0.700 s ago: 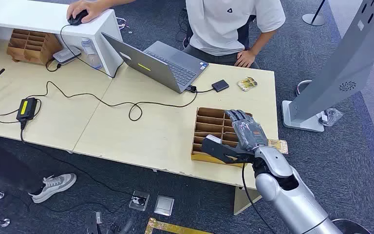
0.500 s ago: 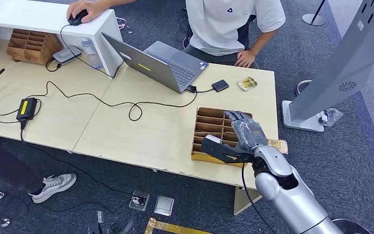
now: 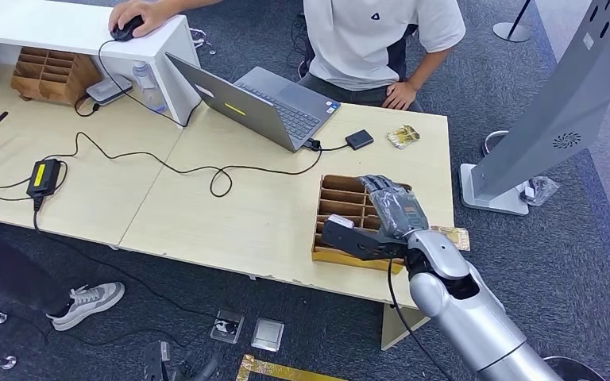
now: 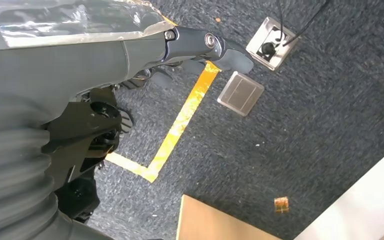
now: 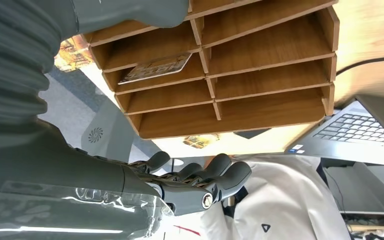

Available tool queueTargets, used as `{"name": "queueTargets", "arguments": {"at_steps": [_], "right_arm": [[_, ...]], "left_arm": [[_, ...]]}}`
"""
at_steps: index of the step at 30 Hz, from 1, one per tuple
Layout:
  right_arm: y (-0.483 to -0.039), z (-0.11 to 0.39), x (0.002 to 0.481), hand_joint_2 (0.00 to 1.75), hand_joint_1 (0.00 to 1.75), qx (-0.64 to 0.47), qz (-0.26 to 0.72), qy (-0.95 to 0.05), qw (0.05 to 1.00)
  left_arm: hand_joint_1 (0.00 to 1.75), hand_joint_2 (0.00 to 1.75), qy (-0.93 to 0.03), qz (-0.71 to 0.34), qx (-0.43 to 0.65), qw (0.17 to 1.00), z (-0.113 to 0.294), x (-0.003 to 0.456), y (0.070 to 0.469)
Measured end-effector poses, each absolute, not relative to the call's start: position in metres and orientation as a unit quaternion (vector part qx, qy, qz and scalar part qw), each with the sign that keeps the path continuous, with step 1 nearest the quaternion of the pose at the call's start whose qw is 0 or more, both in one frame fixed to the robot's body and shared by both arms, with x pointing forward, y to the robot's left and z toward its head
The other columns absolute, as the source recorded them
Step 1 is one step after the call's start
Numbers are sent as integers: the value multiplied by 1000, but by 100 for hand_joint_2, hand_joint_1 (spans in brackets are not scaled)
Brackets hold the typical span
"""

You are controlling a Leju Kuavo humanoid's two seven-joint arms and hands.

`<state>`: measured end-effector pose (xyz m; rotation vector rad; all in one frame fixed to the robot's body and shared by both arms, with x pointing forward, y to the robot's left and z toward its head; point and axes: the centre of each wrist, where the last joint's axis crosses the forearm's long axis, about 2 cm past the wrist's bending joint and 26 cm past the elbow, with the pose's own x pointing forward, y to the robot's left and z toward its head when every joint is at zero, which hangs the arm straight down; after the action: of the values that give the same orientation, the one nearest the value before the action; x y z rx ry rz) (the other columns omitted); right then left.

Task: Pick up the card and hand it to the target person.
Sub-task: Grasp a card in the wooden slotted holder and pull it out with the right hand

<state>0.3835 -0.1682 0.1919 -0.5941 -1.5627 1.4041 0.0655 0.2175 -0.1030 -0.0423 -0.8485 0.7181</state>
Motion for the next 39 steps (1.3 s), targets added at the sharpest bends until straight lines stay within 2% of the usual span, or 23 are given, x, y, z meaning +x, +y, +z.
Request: {"name": "queueTargets", "arguments": {"at_steps": [9, 13, 17, 22, 26, 29, 33, 39], "right_arm": [[-164, 189, 386, 175, 39, -238, 577, -630, 463], [-164, 187, 387, 175, 56, -235, 578, -629, 464], [-165, 187, 389, 175, 45, -236, 579, -627, 464], [-166, 187, 390, 175, 45, -237, 580, -627, 463], [-167, 187, 391, 175, 36, -237, 579, -627, 464], [-167, 186, 391, 175, 39, -237, 579, -626, 465], [-168, 186, 391, 175, 53, -237, 578, -626, 466], [-169, 185, 391, 175, 50, -234, 576, -625, 471]], "left_arm": [[0, 175, -402, 346, -15, 848, -103, 66, 216], [0, 175, -402, 345, -14, 848, -102, 66, 215], [0, 175, -402, 345, -14, 848, -102, 67, 214], [0, 175, -404, 341, -15, 849, -102, 67, 214], [0, 175, -405, 343, -15, 848, -102, 67, 215], [0, 175, -406, 344, -17, 847, -102, 67, 215], [0, 175, -408, 342, -18, 846, -102, 67, 216], [0, 175, -411, 333, -15, 848, -103, 67, 218]]}}
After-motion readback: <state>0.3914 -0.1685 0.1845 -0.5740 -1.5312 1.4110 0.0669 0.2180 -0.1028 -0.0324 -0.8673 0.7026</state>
